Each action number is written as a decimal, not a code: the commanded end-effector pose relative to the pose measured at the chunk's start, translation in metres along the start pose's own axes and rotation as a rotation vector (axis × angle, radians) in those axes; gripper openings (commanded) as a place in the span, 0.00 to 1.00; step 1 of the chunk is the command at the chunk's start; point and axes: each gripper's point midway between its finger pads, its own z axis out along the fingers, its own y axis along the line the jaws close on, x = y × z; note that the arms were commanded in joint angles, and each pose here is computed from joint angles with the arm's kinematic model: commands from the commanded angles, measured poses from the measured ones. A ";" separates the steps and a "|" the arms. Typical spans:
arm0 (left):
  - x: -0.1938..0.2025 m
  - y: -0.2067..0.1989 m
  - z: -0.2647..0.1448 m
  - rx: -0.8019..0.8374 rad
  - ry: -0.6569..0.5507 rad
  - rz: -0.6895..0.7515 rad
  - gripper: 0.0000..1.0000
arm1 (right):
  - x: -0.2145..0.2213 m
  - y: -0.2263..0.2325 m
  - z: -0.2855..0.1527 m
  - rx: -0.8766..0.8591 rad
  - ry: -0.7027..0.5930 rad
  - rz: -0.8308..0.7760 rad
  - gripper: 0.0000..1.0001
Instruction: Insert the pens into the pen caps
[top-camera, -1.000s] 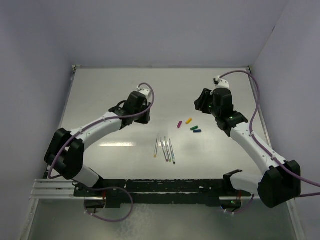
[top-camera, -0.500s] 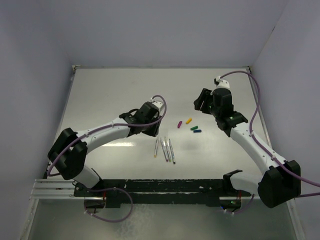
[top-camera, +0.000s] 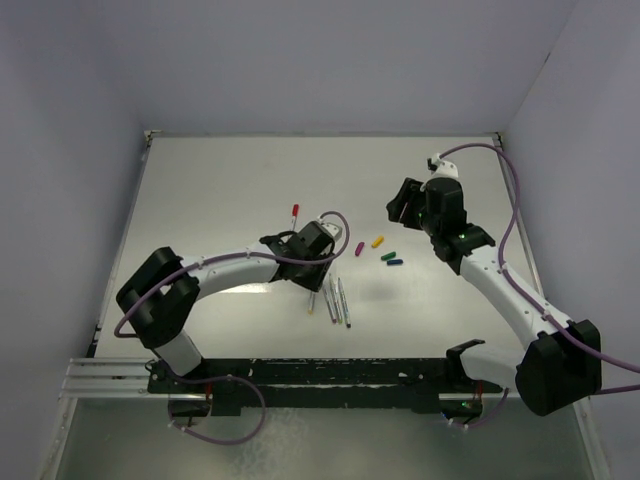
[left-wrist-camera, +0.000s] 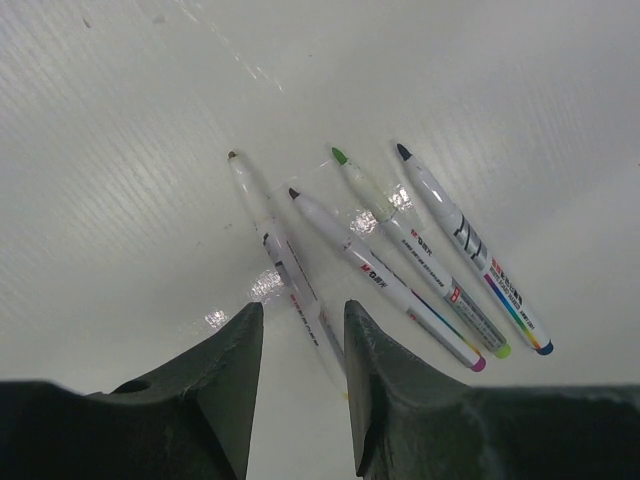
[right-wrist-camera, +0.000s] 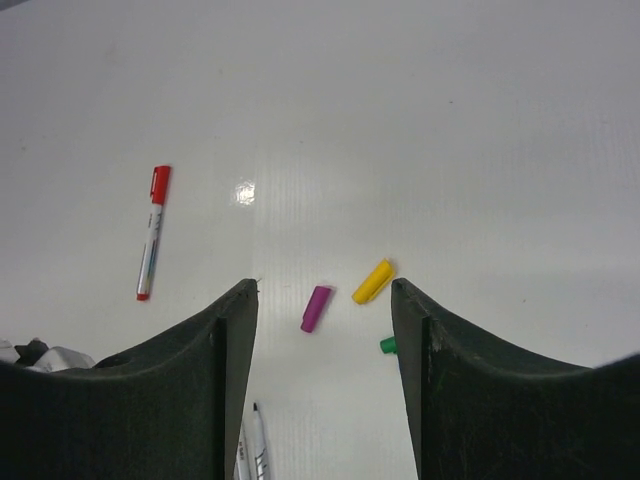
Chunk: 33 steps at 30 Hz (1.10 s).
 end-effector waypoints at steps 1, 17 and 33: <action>-0.001 0.000 0.004 -0.020 -0.009 -0.023 0.41 | -0.011 0.008 -0.003 -0.039 -0.041 0.023 0.58; 0.025 0.010 0.023 -0.062 0.058 -0.042 0.40 | -0.007 0.012 0.002 -0.060 -0.030 0.027 0.57; 0.051 0.020 0.011 -0.092 0.126 -0.062 0.37 | -0.010 0.011 0.000 -0.054 -0.036 0.030 0.57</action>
